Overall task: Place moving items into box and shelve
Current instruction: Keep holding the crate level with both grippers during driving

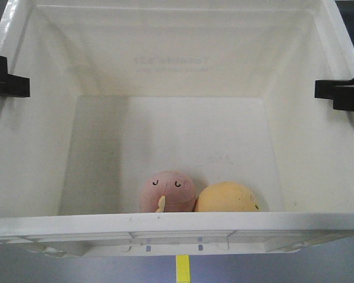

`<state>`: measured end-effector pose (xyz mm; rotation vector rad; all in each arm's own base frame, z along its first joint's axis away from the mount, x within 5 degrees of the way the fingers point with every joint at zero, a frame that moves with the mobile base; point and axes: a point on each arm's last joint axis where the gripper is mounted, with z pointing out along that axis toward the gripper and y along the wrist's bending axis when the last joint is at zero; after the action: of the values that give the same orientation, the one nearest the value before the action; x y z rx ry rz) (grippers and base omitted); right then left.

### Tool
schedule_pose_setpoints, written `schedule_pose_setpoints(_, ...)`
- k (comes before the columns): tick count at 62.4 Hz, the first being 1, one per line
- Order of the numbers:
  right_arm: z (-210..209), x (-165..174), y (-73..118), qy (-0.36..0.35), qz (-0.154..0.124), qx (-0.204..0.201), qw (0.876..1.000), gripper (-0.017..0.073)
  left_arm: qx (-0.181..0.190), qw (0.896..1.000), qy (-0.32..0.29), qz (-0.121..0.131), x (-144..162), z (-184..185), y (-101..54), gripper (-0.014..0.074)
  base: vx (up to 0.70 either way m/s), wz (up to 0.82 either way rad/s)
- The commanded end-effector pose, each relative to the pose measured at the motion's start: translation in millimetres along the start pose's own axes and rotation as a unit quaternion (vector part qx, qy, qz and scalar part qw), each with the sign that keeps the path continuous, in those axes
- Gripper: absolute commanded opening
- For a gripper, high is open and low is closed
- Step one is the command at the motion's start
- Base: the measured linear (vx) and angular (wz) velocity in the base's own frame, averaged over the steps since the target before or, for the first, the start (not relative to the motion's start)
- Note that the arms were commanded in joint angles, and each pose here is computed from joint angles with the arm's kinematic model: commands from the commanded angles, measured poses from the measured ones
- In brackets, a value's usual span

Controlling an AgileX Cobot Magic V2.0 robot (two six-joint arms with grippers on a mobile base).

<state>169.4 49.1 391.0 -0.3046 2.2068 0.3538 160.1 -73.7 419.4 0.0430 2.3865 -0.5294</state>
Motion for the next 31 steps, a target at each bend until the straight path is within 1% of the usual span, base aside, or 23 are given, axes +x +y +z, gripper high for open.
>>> schedule_pose_setpoints(1,-17.4,-21.0,3.8,-0.094,-0.01,0.001,0.996,-0.0006,0.049,0.994,-0.1,0.005,-17.3,-22.2,-12.0,-0.0003,0.01,0.23)
schedule_pose_setpoints(31,-17.4,-21.0,3.8,-0.094,-0.01,0.001,0.996,-0.0006,0.049,0.994,-0.1,0.005,-17.3,-22.2,-12.0,-0.0003,0.07,0.1)
